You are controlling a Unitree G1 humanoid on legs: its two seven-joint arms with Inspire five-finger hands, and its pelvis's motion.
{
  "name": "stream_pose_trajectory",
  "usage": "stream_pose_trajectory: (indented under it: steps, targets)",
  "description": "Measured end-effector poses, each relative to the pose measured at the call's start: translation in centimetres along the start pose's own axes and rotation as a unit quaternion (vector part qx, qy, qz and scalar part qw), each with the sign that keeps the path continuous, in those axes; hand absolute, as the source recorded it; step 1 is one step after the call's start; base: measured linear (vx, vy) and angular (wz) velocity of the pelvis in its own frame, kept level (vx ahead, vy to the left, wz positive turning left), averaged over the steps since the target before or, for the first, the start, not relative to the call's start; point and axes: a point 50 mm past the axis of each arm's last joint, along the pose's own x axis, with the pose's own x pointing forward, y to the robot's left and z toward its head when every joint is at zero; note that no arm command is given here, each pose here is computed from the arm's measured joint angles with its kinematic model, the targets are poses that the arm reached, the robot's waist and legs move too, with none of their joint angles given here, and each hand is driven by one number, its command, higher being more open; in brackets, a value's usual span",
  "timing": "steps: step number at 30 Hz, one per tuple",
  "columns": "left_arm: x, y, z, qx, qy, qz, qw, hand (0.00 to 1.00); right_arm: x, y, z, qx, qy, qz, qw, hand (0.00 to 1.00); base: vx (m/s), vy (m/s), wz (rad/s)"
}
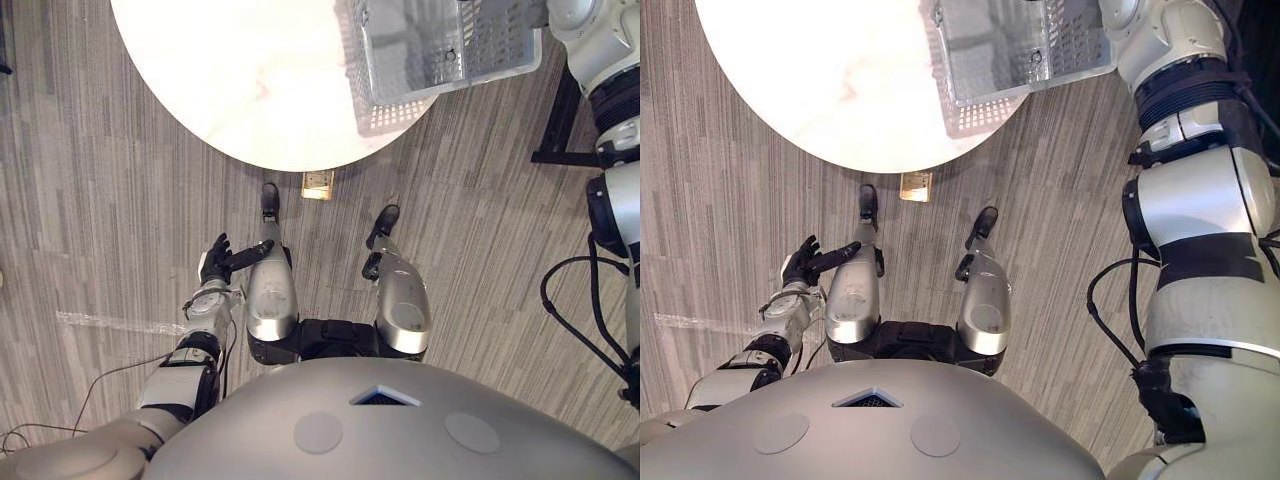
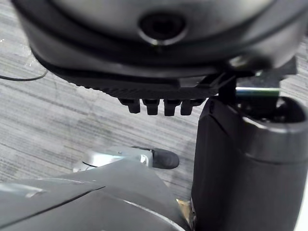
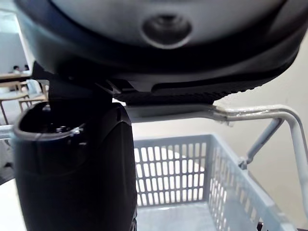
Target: Pick vegetable in the basket
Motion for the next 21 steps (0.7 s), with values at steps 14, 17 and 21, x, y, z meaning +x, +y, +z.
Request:
stream_pose_trajectory:
  steps: [14, 17, 21]
  targets:
    - [0.2, -0.6, 0.6, 0.007, -0.008, -0.010, 1.000, 1.00, -0.7, -1.2, -2.4, -0.051, 0.025, -0.010, 0.998, 0.00, 0.00, -0.004, 0.02]
    - [0.2, -0.5, 0.6, 0.008, -0.008, -0.010, 1.000, 1.00, -0.7, -1.2, -2.5, -0.057, 0.026, -0.009, 0.998, 0.00, 0.00, 0.000, 0.00]
    - [0.2, -0.5, 0.6, 0.008, -0.008, -0.010, 1.000, 1.00, -0.8, -1.1, -2.5, -0.061, 0.025, -0.008, 0.998, 0.00, 0.00, 0.000, 0.00]
